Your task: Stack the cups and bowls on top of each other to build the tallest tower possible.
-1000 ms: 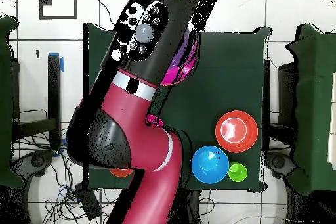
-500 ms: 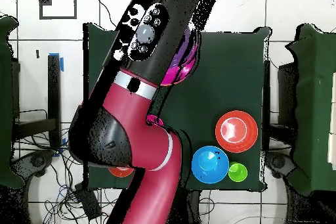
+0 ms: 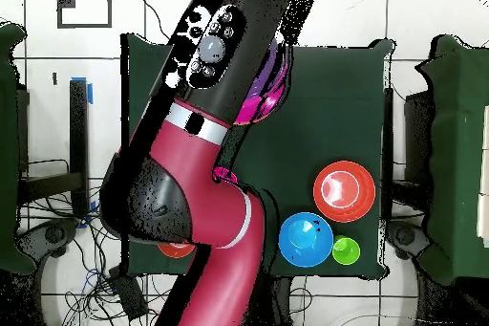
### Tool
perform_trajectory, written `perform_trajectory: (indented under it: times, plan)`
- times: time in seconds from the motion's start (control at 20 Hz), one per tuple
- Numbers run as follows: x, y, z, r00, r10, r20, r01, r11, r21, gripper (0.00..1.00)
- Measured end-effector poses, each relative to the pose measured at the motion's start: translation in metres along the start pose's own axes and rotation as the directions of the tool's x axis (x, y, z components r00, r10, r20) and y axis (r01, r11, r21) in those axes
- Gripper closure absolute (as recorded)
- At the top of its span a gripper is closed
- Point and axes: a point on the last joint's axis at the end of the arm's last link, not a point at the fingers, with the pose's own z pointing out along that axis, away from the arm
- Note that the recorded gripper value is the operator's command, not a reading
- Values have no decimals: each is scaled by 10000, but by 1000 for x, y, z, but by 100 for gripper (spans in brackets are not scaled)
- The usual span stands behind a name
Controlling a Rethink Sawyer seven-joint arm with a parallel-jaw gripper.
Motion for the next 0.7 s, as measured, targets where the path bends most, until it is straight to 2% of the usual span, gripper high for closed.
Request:
perform_trajectory:
  times: [0.65,0.7]
  plan:
    - [0,0,0,10000,-5,-32,5,10000,-3,100]
    - [0,0,0,10000,-5,-36,5,10000,-7,0]
